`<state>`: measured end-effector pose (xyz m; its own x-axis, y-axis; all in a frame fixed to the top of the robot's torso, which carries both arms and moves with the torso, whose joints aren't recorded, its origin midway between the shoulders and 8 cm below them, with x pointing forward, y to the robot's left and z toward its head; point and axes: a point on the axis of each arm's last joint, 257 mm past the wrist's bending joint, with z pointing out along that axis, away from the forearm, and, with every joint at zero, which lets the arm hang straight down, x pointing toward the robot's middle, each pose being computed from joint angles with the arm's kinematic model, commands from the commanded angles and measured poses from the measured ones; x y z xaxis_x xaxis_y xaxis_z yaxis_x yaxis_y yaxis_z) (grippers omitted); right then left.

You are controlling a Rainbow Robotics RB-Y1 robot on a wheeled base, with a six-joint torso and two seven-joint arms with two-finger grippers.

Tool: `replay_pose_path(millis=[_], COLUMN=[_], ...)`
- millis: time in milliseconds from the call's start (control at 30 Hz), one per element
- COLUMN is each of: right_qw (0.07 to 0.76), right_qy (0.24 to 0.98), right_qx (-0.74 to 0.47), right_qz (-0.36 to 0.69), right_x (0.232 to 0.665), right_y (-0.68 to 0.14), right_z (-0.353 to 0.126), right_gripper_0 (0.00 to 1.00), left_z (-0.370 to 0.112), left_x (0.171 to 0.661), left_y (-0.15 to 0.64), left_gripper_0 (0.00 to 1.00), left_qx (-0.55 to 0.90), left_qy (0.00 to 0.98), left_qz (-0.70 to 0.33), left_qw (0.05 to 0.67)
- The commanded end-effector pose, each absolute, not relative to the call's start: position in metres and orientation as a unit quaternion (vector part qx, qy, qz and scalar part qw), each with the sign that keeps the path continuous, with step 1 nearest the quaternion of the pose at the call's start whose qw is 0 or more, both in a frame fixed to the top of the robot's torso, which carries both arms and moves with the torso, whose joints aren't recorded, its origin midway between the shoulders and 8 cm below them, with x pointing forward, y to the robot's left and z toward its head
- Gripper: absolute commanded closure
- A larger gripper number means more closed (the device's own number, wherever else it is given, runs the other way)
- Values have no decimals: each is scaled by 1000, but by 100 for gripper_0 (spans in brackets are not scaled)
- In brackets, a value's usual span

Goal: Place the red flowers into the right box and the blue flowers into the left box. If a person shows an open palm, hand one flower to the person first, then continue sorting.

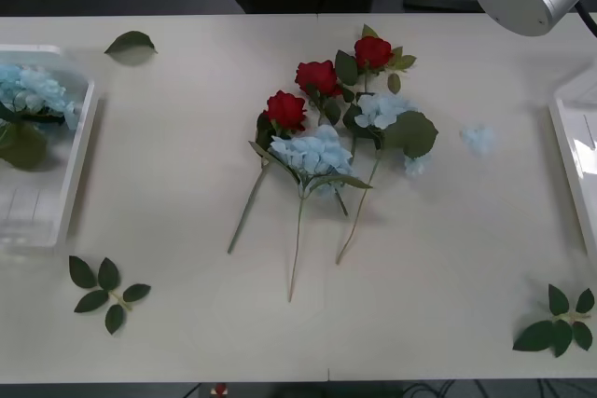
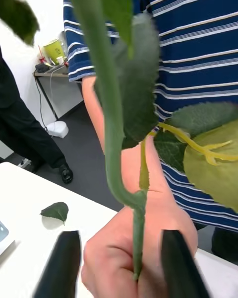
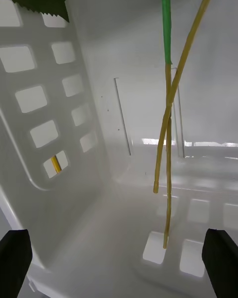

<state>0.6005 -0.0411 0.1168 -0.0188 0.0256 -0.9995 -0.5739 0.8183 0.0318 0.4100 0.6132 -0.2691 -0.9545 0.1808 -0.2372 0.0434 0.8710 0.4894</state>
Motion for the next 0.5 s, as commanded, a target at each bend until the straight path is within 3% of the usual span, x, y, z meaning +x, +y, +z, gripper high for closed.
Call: replay_pose_path(millis=[33, 500], right_qw=[683, 683], right_qy=[663, 663], right_qx=[-197, -197], right_qz=[235, 235], right_x=[596, 596], right_y=[-39, -39], right_z=[146, 146], right_gripper_0=[0, 0], left_z=[-253, -259], left_x=[424, 423], left_y=[610, 607], left_gripper_0=[0, 0], left_qx=[64, 63], left_qy=[954, 956], left_qz=[246, 240], left_qw=[159, 154])
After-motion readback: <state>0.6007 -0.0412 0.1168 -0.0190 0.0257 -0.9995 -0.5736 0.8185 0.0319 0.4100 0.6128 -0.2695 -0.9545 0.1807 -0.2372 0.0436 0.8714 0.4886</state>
